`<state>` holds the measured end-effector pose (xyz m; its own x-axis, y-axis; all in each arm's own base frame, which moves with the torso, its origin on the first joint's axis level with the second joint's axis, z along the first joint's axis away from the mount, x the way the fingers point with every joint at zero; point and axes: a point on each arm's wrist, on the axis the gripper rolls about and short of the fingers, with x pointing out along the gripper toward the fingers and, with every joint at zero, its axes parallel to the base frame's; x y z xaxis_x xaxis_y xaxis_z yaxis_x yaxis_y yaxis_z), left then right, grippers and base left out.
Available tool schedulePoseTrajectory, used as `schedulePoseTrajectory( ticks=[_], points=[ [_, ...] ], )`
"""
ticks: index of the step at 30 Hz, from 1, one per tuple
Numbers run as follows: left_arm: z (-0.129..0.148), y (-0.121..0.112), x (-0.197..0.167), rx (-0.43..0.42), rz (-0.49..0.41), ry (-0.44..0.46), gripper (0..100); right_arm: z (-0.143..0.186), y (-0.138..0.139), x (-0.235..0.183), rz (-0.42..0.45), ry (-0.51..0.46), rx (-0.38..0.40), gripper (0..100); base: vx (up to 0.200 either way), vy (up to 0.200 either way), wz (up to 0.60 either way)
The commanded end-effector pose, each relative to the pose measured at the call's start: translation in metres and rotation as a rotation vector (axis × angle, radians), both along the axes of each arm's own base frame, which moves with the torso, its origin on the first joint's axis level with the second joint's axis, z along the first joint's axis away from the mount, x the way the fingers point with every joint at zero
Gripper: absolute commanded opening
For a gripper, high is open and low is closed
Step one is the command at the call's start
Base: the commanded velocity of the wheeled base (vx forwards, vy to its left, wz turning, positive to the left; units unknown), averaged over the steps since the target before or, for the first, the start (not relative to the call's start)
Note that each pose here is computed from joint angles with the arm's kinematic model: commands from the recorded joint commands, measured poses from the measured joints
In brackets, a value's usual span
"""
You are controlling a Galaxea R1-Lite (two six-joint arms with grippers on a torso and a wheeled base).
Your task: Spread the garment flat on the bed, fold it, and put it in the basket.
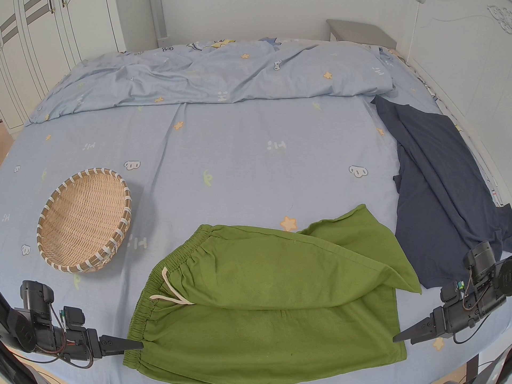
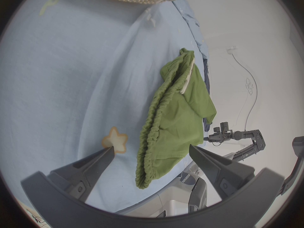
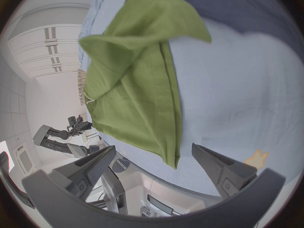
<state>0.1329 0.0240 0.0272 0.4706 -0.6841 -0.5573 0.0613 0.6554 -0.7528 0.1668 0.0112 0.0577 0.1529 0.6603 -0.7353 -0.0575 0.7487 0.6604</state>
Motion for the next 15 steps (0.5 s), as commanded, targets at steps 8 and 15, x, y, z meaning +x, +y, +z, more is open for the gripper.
schedulePoseTrajectory(
  ticks=[8,15],
  points=[
    [0.136,-0.027,0.058,0.072,0.074,-0.263,100,0.097,-0.009,0.002,-0.075,-0.488,-0.059,100,0.000,0.000,0.00],
    [0.194,-0.060,0.132,0.101,-0.003,-0.362,100,0.152,-0.004,0.029,-0.037,-0.744,-0.052,100,0.000,0.000,0.00]
  ],
)
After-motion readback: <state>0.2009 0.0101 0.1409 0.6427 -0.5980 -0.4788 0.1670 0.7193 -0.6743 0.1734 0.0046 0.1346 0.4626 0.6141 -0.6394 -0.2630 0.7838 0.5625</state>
